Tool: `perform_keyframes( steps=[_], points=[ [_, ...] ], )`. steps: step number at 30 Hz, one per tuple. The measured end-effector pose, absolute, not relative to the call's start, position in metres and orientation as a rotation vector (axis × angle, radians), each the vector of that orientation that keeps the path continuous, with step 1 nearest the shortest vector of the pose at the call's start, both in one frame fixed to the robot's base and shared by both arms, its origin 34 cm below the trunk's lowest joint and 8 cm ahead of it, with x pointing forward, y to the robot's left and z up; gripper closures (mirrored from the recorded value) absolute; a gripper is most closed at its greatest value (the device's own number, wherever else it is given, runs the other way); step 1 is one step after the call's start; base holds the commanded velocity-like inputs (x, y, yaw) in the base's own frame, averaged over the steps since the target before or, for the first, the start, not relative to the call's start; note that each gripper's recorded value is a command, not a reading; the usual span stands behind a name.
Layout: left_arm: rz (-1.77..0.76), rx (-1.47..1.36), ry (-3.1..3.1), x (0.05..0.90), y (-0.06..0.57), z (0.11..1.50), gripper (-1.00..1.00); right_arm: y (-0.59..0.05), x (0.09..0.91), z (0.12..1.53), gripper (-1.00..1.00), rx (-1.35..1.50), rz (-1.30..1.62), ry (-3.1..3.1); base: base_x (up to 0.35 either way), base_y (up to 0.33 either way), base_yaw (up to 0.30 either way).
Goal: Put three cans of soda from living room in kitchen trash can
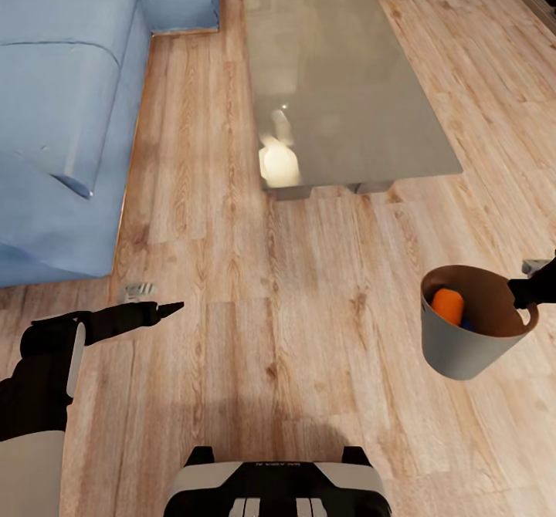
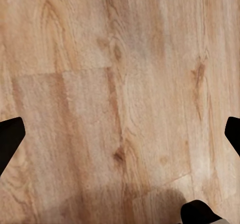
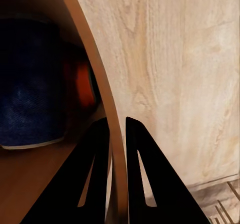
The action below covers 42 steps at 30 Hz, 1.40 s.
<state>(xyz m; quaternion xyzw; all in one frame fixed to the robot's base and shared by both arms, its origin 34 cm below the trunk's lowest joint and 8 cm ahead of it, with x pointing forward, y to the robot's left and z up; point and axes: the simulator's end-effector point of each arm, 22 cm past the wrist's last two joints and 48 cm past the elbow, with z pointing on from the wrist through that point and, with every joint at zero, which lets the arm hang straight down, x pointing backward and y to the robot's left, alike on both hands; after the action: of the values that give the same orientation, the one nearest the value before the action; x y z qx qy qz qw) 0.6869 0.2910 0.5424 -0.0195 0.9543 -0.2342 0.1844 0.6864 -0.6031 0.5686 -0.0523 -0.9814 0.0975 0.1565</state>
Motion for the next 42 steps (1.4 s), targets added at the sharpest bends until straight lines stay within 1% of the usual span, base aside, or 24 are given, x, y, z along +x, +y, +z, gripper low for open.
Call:
perform_keyframes(
  steps=[13, 16, 20, 24, 26, 42],
  points=[
    [-0.662, -0.054, 2.69, 0.686, 0.291, 0.52, -1.0, -0.602, 0.696, 0.55, 1.0, -0.136, 0.28, -2.841, 0.0, 0.0, 0.0],
    [-0.662, -0.053, 2.688, 0.686, 0.29, 0.515, -1.0, -0.597, 0.699, 0.545, 1.0, -0.132, 0.244, -2.855, 0.0, 0.0, 0.0],
    [-0.665, -0.053, 2.687, 0.686, 0.29, 0.509, -1.0, -0.589, 0.737, 0.56, 1.0, -0.144, 0.183, -2.979, 0.0, 0.0, 0.0],
    [-0.668, -0.055, 2.687, 0.684, 0.288, 0.501, -1.0, -0.583, 0.764, 0.577, 1.0, -0.102, 0.155, -3.07, 0.0, 0.0, 0.0],
    [-0.67, -0.056, 2.687, 0.684, 0.287, 0.497, -1.0, -0.577, 0.769, 0.576, 1.0, -0.128, 0.112, -3.09, 0.0, 0.0, 0.0],
    [-0.677, -0.06, 2.686, 0.681, 0.284, 0.467, -1.0, -0.568, 0.774, 0.549, 1.0, -0.093, 0.054, -3.139, 0.0, 0.0, 0.0]
  ],
)
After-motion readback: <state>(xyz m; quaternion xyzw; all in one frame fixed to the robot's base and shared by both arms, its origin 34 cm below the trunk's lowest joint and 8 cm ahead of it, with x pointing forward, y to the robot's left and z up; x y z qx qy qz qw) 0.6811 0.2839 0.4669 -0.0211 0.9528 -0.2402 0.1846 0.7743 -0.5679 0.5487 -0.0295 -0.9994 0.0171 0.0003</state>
